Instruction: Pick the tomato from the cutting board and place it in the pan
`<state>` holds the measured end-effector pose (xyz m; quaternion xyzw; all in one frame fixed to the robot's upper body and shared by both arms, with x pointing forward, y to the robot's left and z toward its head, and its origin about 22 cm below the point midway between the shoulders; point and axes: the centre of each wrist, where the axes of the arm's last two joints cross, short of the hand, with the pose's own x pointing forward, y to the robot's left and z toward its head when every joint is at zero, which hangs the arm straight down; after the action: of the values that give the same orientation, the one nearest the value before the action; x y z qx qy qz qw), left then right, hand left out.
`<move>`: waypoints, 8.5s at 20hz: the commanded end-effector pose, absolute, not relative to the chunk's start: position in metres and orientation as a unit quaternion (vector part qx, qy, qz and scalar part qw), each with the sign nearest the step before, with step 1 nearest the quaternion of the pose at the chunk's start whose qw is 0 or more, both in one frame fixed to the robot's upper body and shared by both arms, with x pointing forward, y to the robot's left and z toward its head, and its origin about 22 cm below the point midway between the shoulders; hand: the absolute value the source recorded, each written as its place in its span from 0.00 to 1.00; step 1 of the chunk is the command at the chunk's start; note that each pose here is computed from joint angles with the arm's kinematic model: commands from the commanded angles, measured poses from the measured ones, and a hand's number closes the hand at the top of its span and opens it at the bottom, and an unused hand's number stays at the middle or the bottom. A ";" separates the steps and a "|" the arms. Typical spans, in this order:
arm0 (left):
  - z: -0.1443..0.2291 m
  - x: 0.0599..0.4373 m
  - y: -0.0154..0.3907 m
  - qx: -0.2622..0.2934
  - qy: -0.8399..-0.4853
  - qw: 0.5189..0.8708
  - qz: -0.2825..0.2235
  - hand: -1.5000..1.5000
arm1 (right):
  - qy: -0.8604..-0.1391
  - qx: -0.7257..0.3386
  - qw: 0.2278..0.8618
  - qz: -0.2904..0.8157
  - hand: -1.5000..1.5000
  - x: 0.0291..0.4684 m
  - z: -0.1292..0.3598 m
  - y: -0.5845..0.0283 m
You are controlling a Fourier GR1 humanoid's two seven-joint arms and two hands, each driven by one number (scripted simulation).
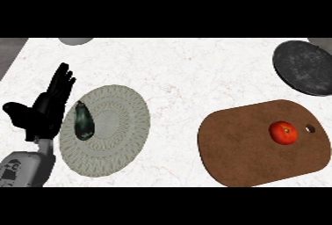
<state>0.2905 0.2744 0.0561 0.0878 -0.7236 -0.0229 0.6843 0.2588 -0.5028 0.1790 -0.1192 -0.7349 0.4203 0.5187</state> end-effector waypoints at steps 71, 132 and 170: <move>0.058 0.283 0.281 0.092 -0.722 0.685 -0.029 0.50 | -0.471 -0.150 0.505 0.707 0.00 0.324 0.095 -0.339; 0.032 0.296 0.269 0.087 -0.725 0.683 -0.017 0.50 | -0.584 -0.524 0.616 0.074 1.00 0.423 0.167 -0.270; 0.067 0.313 0.253 0.061 -0.741 0.668 -0.041 0.50 | -0.568 -0.480 0.669 -0.006 0.00 0.343 0.063 -0.486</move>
<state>0.3119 0.2505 0.0607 0.0576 -0.7396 -0.0420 0.6693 0.3500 -0.4828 0.0715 -0.4887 -0.5323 0.0178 0.6910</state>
